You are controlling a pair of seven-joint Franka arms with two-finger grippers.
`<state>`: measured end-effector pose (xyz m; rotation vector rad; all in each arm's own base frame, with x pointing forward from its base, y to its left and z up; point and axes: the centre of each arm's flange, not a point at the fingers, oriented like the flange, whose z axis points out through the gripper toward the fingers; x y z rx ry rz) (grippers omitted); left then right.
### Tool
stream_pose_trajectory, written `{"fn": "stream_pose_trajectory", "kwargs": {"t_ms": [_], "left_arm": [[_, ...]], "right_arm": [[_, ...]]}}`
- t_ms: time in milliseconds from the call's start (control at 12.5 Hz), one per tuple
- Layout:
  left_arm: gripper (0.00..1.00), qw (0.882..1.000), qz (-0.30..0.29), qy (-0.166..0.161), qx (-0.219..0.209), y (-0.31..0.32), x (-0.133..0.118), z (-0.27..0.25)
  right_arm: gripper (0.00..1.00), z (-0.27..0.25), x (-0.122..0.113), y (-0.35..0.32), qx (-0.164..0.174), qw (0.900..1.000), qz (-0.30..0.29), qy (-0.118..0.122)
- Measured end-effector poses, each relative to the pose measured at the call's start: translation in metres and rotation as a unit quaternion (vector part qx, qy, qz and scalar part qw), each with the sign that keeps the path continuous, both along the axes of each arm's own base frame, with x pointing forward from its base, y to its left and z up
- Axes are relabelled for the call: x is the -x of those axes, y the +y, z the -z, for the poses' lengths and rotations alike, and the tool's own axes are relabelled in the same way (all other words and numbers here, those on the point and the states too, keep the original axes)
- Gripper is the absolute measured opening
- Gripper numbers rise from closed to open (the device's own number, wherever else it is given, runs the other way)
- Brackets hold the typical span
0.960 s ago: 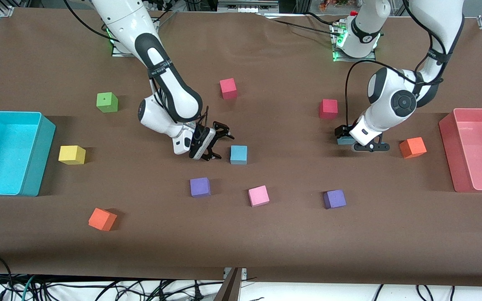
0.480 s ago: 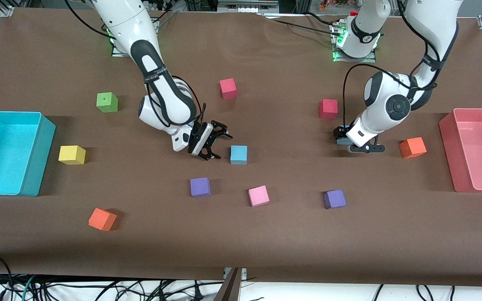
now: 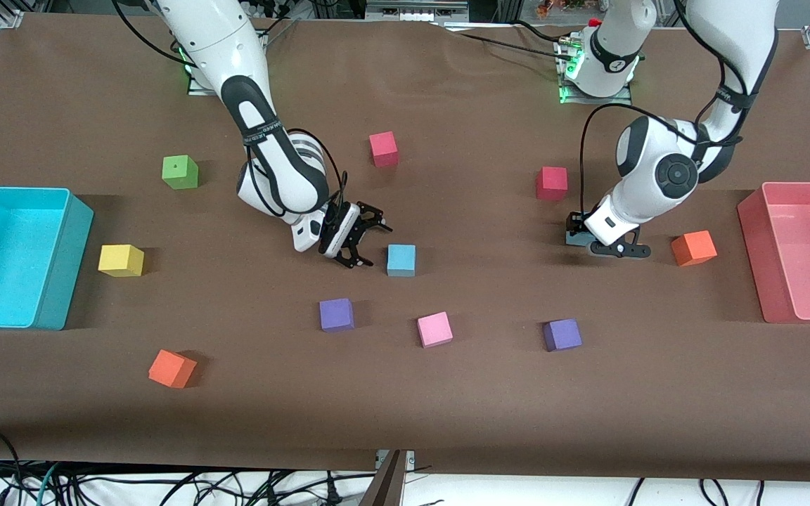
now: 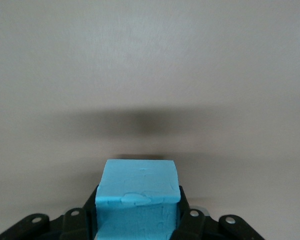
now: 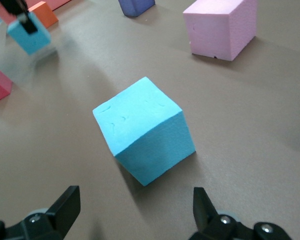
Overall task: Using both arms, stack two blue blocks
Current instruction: 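Carry the held cube over the first cube and lower it on top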
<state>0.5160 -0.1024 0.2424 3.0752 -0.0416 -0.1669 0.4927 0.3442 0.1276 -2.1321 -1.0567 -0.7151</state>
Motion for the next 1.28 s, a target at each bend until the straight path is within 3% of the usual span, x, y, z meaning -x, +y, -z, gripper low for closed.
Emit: {"fn": "stream_pose_trajectory", "kwargs": {"t_ms": [240, 480, 800, 1040, 1280], "left_arm": [[0.58, 1.000, -0.028, -0.011, 0.001, -0.077, -0.027, -0.076], [0.54, 0.998, -0.057, -0.015, 0.007, -0.185, -0.023, -0.127], [0.54, 0.996, -0.088, 0.007, -0.004, -0.310, -0.006, -0.119], [0.54, 0.992, -0.124, 0.006, -0.033, -0.373, -0.017, -0.095], [0.54, 0.989, -0.149, 0.002, -0.019, -0.398, -0.038, -0.072]], "right_arm": [[1.00, 0.000, 0.002, 0.003, 0.000, 1.000, -0.012, -0.010], [1.00, 0.000, 0.004, 0.006, -0.002, 1.000, -0.015, -0.010], [1.00, 0.000, 0.004, 0.007, -0.003, 1.000, -0.017, -0.010], [1.00, 0.000, 0.005, 0.007, -0.003, 1.000, -0.019, -0.011], [1.00, 0.000, 0.005, 0.007, -0.003, 1.000, -0.019, -0.012]]}}
